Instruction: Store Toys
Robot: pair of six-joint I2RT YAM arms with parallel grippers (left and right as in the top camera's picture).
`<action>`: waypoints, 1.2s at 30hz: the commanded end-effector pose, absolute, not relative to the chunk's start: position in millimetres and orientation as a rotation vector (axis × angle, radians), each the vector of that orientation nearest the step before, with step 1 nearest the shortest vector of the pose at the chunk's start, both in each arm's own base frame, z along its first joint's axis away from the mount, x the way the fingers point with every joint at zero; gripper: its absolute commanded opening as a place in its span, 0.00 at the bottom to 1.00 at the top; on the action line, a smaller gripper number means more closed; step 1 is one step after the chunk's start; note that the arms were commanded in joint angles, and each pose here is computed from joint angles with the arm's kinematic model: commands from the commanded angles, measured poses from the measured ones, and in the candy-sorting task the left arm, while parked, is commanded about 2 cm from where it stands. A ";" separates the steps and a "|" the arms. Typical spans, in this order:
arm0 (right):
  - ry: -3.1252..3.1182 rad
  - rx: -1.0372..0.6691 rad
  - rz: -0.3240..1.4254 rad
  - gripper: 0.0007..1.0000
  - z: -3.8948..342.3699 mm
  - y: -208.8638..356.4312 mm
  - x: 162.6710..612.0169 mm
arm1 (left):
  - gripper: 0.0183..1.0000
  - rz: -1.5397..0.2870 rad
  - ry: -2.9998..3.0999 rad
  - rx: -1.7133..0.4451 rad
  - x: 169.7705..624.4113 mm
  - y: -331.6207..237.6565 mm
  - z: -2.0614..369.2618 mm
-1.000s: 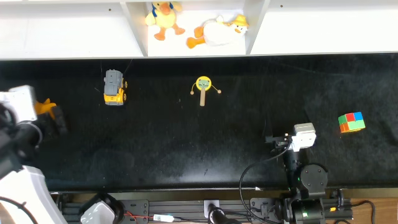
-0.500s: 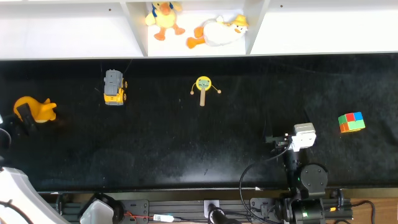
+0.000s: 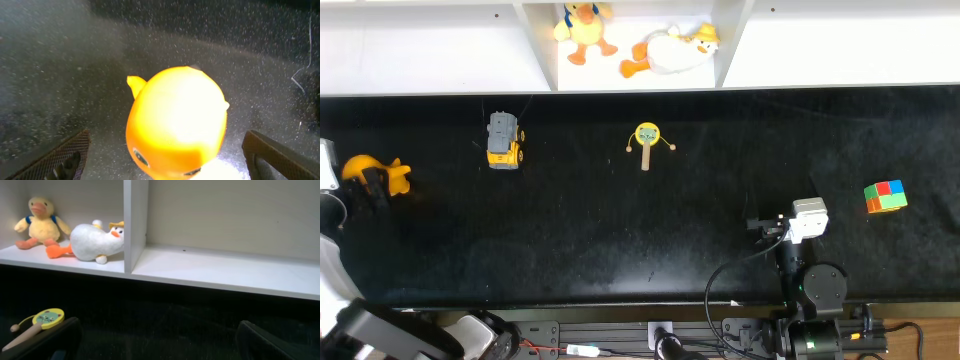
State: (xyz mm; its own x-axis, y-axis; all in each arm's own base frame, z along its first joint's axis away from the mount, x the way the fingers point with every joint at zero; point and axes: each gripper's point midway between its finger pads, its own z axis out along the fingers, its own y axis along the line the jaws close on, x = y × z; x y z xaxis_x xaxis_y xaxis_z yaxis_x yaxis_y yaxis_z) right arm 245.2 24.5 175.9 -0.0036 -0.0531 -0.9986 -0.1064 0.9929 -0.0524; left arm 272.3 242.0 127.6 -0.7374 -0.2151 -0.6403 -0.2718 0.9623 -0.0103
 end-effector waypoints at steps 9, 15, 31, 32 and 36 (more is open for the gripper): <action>1.578 -0.120 0.054 1.00 171.8 24.7 245.6 | 0.37 0.083 2.405 -0.184 302.3 231.9 125.4; 1.578 -0.120 0.054 1.00 171.8 24.8 245.6 | 0.13 0.110 2.383 -0.239 299.8 232.3 138.7; 1.578 -0.120 0.054 0.99 171.8 24.8 245.6 | 0.02 0.109 2.096 -0.386 303.5 205.7 236.6; 1.578 -0.120 0.054 1.00 171.8 24.7 245.6 | 0.02 0.099 2.089 -0.368 307.9 201.0 238.5; 1.578 -0.120 0.054 1.00 171.8 24.7 245.6 | 0.03 0.087 2.036 -0.283 332.9 181.7 252.7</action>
